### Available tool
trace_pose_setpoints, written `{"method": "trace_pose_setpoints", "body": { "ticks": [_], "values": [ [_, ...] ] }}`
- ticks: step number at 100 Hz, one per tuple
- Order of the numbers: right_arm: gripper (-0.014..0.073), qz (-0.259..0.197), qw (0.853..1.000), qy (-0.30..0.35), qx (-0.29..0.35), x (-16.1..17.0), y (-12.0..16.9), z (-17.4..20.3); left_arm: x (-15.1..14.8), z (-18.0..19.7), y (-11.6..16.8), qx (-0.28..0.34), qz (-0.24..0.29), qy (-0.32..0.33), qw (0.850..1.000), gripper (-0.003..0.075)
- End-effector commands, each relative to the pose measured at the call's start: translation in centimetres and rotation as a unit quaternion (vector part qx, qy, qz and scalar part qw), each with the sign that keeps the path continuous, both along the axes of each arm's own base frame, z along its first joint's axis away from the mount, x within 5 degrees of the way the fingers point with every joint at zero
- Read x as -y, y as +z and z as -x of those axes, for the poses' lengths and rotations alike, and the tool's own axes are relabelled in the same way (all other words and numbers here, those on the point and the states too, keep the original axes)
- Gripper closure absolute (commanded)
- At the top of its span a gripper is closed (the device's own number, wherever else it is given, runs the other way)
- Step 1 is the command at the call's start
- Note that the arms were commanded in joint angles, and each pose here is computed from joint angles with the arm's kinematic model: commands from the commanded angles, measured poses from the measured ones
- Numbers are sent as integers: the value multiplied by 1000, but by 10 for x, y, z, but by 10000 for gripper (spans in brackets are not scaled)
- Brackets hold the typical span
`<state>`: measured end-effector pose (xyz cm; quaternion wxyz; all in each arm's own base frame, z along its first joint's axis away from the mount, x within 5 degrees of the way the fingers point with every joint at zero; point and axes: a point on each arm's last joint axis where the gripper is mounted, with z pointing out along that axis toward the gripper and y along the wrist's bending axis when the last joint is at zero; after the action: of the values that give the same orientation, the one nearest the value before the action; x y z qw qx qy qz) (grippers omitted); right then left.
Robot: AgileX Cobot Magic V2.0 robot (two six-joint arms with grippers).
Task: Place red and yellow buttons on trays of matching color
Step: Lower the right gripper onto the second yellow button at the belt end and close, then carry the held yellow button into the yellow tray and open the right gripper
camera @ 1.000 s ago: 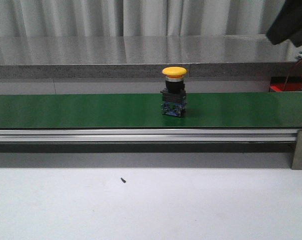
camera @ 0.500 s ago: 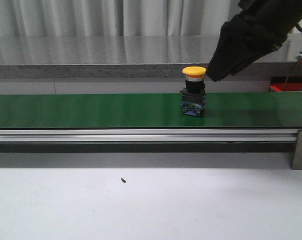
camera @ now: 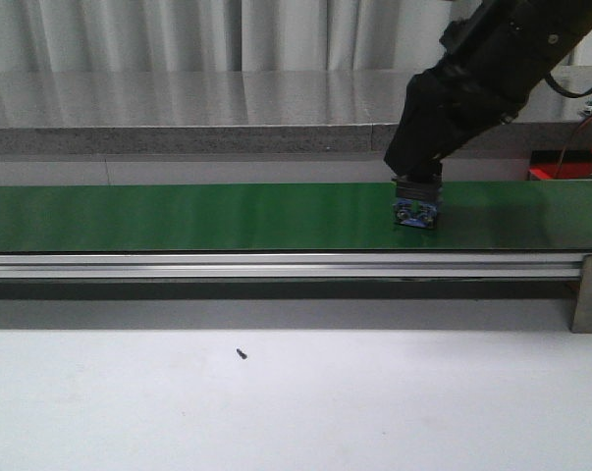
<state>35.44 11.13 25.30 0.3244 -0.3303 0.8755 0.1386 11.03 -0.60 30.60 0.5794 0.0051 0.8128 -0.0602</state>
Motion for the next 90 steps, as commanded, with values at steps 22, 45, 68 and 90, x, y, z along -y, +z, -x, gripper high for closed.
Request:
{"method": "trace_pose_setpoints", "body": {
  "ticks": [22, 45, 68, 90],
  "values": [
    [464, -30, 999, -16, 21, 2, 27, 2, -2, -2, 13, 39, 6, 13, 999, 740],
    [464, -64, 992, -110, 17, 47, 58, 13, -2, -2, 13, 39, 6, 13, 999, 740],
    [464, -80, 973, -213, 24, 115, 84, 54, -2, -2, 13, 39, 6, 13, 999, 740],
    [464, -77, 936, -343, 0, 169, 50, 112, -2, -2, 13, 39, 6, 13, 999, 740]
  ]
}}
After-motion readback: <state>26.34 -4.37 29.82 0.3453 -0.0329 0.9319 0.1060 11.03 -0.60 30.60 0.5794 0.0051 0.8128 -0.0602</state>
